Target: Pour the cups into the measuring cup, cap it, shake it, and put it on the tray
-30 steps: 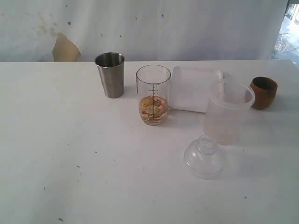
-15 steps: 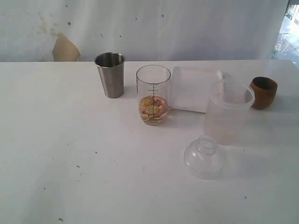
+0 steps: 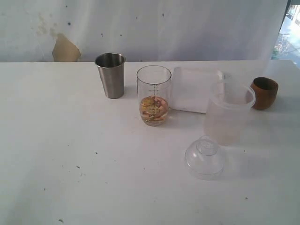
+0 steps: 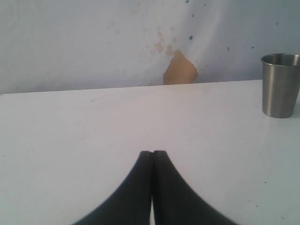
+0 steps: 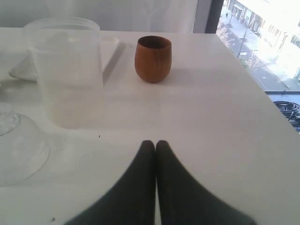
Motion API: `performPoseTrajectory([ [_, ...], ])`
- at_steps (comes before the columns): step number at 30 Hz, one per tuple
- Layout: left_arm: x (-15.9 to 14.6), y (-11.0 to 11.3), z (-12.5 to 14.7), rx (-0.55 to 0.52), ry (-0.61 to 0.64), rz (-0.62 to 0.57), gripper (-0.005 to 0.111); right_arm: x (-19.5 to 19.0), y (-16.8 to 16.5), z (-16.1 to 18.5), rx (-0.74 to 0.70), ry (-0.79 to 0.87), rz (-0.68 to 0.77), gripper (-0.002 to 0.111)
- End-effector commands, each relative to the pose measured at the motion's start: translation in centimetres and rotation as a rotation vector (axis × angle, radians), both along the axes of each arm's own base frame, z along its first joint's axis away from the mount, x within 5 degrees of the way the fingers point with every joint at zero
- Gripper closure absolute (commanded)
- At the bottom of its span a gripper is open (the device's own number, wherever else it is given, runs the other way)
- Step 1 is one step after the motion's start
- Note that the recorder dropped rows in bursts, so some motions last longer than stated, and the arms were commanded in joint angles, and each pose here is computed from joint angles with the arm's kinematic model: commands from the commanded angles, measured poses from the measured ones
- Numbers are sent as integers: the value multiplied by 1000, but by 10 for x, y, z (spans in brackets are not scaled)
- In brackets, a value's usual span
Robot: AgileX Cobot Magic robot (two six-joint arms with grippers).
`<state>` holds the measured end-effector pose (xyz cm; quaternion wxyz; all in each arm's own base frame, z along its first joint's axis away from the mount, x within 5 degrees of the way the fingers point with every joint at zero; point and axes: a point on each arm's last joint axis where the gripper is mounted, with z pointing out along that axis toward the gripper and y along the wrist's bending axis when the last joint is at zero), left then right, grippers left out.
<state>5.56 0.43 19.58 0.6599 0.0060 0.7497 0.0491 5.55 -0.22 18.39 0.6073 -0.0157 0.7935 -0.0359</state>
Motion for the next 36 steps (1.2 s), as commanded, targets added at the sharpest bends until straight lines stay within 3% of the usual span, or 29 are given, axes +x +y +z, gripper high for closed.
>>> performPoseTrajectory([
  [1,0,0,-2,-11,2,2,107,0,0,-1,-3,-7,3,108],
  [36,0,0,-1,-16,-11,1,107,1,0,1,-25,-31,3,108],
])
